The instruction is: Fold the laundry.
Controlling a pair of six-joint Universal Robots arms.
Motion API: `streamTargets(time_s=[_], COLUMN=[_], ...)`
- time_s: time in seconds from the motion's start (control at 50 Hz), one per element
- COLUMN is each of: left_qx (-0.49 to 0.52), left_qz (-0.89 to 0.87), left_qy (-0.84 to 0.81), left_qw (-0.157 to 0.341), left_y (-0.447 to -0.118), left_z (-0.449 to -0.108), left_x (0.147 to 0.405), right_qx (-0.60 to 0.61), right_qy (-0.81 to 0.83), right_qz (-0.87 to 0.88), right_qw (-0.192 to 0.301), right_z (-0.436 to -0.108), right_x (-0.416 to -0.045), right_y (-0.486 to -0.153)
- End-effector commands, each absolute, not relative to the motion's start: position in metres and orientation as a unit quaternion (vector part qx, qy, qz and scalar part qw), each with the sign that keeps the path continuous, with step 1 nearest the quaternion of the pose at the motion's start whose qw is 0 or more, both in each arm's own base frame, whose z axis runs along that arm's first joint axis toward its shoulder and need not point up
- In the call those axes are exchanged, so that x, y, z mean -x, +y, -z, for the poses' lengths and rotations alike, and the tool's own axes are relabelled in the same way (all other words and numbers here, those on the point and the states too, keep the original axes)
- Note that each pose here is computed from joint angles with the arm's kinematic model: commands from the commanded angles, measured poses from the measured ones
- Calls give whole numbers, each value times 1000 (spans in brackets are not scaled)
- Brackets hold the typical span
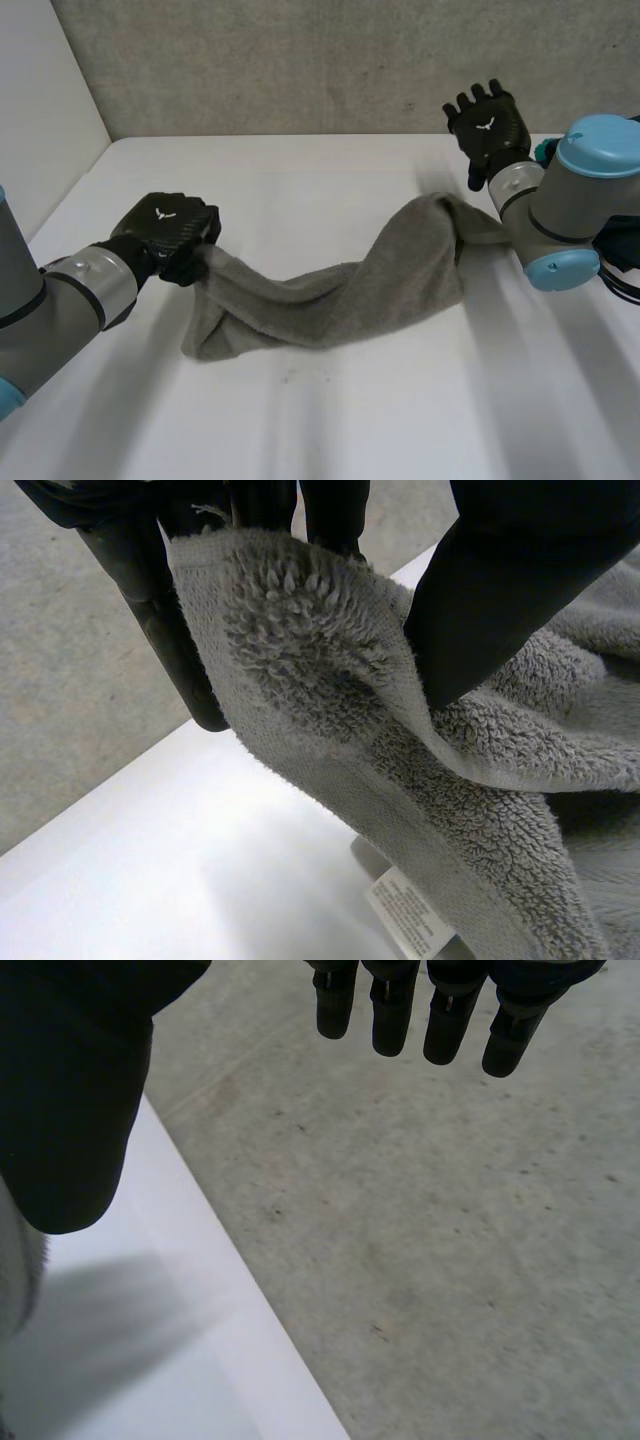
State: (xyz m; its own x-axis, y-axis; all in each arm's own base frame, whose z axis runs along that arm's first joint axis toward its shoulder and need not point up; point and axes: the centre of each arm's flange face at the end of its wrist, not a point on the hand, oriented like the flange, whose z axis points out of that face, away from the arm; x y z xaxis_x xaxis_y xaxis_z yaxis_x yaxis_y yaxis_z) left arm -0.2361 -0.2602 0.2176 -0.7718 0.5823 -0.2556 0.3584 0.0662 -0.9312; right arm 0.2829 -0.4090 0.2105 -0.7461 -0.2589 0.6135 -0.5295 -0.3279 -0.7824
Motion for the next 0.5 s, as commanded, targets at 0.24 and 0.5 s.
streamTargets(time_s=[0.24,0.5], left_qx=[295,274], left_qz=[-634,-653], left_qy=[-710,-697], left_qw=[88,111], left_y=[-258,-258], left_z=[-244,-262], left_x=[231,236], right_qx=[-379,-373], right_qy=[-772,-764], right_qz=[-510,-513], right_qw=[-2,-117], right_z=[-189,-143], right_x=[-238,-256], right_y=[-293,-320])
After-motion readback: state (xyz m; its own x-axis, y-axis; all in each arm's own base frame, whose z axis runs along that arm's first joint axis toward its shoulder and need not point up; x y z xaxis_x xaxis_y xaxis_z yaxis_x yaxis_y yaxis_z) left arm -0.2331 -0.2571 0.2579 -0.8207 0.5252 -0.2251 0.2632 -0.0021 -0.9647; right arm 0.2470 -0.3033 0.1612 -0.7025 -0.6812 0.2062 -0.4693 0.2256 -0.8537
